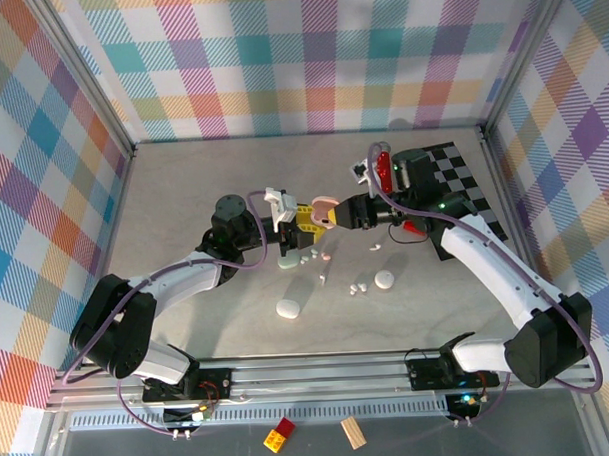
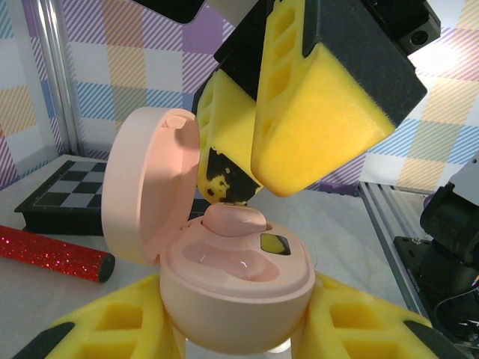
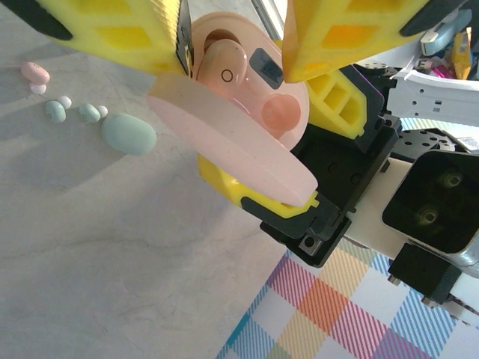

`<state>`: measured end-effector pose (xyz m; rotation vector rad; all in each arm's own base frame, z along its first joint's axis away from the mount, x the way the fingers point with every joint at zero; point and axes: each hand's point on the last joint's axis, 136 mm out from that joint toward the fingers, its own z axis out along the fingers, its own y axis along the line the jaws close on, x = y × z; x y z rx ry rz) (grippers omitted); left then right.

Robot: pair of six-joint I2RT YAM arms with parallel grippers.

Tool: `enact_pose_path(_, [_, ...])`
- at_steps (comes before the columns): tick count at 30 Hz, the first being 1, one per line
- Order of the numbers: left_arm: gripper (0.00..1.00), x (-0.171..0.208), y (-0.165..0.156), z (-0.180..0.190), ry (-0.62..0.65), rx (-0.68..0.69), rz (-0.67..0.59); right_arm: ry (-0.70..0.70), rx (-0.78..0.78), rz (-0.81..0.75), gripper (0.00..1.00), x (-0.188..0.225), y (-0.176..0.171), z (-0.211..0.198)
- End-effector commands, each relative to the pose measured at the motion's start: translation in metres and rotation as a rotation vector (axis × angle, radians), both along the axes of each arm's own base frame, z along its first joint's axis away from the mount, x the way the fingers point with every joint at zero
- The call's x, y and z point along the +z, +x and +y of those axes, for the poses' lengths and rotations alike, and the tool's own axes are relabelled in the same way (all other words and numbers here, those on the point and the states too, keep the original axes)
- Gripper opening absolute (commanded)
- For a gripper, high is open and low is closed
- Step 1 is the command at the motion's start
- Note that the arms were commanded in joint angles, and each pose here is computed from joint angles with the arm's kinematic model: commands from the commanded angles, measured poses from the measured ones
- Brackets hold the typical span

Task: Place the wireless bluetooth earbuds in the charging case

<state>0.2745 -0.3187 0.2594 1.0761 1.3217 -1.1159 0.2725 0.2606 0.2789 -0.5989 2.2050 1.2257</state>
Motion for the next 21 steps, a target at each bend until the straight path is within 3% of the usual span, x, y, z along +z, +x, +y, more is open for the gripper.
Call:
enact_pose_path(1, [0.32, 0.024, -0.007, -0.006, -0.051, -0.044, -0.085, 0.001, -0.010, -0.062, 0.38, 0.017, 0.000, -0.005])
enact_pose_path(7, [0.32, 0.020, -0.005, -0.006, -0.049, -0.036, -0.083, 0.033, 0.016, -0.155, 0.47, 0.032, -0.015, -0.010])
enact_pose_path(14, [0.32, 0.026, 0.007, 0.005, -0.101, 0.001, -0.079, 0.038, -0.033, -0.258, 0.49, 0.031, -0.038, -0.030])
enact_pose_path(21, [0.32, 0.032, 0.017, 0.023, -0.119, 0.049, -0.083, 0.006, -0.189, -0.146, 0.49, -0.016, -0.044, -0.054])
